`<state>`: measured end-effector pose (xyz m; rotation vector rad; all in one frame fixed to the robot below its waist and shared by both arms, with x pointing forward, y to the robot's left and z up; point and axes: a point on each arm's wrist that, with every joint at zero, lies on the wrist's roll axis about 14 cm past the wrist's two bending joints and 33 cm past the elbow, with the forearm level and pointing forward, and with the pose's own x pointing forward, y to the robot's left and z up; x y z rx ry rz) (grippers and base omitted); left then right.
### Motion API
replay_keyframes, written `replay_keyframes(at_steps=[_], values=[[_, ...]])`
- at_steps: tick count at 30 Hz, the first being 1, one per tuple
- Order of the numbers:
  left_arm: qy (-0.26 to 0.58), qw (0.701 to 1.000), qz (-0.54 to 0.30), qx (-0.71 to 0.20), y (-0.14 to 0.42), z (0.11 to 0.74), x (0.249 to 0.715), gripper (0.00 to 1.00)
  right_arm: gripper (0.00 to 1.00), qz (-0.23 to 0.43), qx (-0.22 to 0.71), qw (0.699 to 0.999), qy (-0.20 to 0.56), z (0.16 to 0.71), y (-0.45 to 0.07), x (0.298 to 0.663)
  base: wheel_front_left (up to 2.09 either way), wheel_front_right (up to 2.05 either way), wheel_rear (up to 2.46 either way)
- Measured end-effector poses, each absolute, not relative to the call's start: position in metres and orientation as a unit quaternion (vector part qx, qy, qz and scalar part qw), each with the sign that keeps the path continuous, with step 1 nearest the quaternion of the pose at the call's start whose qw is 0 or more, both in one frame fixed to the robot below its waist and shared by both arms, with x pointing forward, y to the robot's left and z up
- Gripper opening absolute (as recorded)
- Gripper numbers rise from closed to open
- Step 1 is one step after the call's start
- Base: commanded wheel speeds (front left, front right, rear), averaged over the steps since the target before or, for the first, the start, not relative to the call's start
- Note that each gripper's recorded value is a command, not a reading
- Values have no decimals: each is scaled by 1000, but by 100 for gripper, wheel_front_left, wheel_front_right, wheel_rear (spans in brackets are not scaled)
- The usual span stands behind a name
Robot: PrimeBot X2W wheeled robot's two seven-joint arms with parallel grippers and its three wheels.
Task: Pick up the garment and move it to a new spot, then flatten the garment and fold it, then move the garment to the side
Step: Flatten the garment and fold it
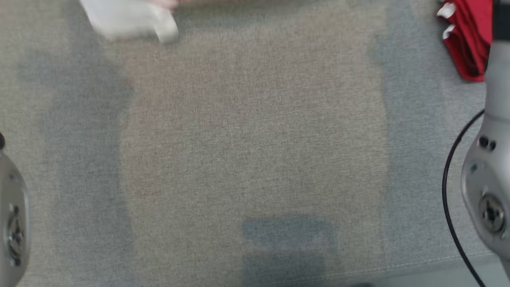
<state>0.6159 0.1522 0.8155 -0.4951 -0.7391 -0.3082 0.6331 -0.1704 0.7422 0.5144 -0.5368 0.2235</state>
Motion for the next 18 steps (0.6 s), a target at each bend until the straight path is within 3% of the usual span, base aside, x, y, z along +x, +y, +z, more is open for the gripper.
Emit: replay_keyframes(at_steps=[8,12,18], values=[[-354,895,-135,-234,160,787,656,0,0,87,259,933,-232,699,-152,692,0,0,0],[-284,921,-109,-245,171,699,681,0,0,77,260,952,-139,603,-134,716,0,0,0],[-198,937,-73,-278,188,589,675,0,0,67,272,959,-33,487,-119,713,0,0,0]])
